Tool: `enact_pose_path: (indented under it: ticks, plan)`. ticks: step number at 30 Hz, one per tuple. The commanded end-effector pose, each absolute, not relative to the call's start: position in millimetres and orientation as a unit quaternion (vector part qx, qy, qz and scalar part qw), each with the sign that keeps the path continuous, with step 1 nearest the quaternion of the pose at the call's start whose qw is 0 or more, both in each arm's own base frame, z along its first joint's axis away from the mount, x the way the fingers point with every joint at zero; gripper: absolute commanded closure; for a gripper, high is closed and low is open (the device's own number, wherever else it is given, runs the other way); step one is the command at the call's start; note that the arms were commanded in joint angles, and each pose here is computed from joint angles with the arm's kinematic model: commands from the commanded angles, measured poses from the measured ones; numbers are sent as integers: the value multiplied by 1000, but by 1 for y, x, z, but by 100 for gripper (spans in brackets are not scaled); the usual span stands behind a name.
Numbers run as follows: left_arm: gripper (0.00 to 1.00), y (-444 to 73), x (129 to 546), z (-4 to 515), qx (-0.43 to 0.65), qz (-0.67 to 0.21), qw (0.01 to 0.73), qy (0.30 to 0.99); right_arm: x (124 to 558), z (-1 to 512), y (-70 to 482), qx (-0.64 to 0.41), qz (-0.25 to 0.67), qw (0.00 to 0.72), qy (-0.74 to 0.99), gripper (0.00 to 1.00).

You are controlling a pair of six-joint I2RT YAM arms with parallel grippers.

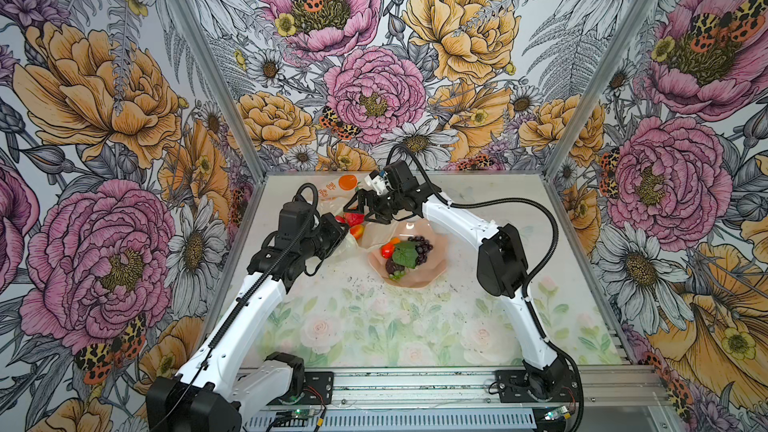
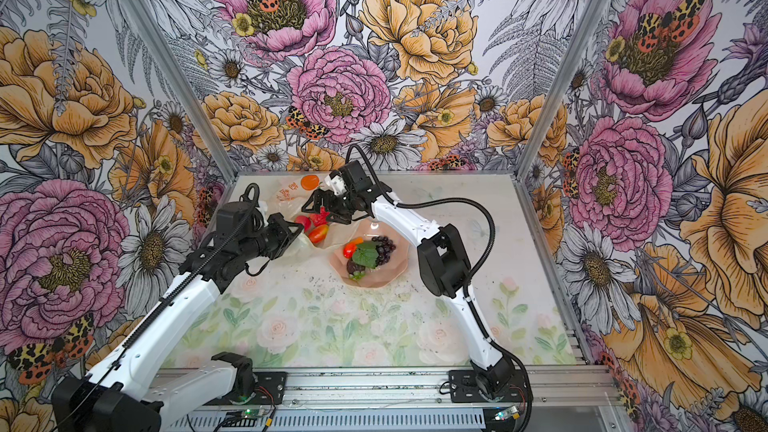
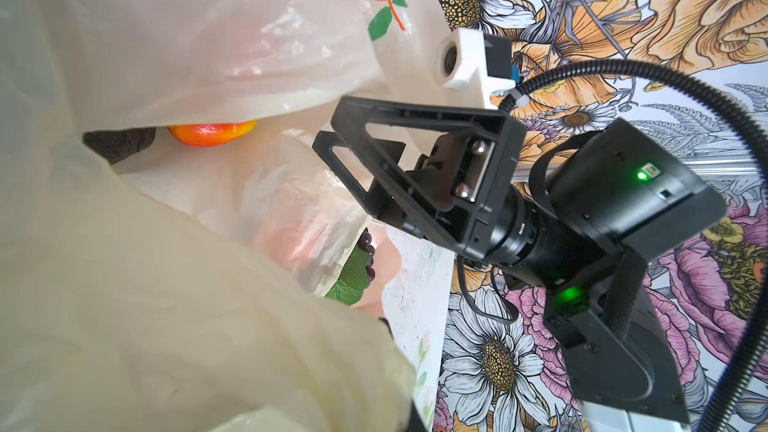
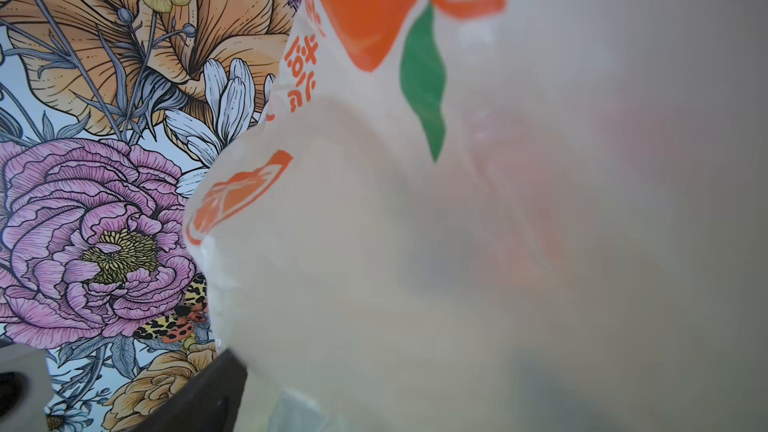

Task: Place the fruits into the plastic bag

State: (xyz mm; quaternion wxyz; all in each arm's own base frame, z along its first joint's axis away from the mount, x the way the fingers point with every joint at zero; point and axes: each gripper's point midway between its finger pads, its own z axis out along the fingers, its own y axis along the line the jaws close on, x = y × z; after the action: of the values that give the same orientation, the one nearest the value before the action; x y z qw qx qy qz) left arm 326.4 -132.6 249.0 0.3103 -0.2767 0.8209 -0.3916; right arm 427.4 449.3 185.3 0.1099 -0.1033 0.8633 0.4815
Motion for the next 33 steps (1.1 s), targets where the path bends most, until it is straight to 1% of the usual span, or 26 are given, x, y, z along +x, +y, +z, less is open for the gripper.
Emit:
enact_pose_path:
  ticks: [1,6,11,14,16,18,21,23,28,30,33]
  plan:
    - [100,-131,334,266,-269,-388,337,815,425,244,426,-126,478,169,853,0]
    - [100,-130,334,280,-253,-386,360,811,424,281,389,-117,469,206,851,1]
    - [100,-130,331,286,-249,-393,364,807,421,317,347,-98,467,243,845,0]
    - [100,-126,329,287,-253,-392,375,801,415,325,323,-83,463,249,847,0]
    - [100,-123,329,288,-258,-397,382,794,409,314,305,-68,443,234,863,1]
    - [100,-120,328,291,-260,-398,392,788,395,286,284,-60,398,208,892,3]
    - [100,-118,326,293,-259,-400,399,784,367,244,267,-80,341,172,921,8]
    - [100,-119,326,294,-256,-402,397,784,352,223,265,-104,321,154,929,11]
    - [100,-116,324,290,-255,-401,395,786,332,197,292,-217,277,151,924,11]
    - [100,-113,324,288,-258,-400,395,786,332,184,306,-256,251,151,921,11]
    - [100,-108,325,286,-264,-400,394,785,339,166,325,-285,227,141,921,12]
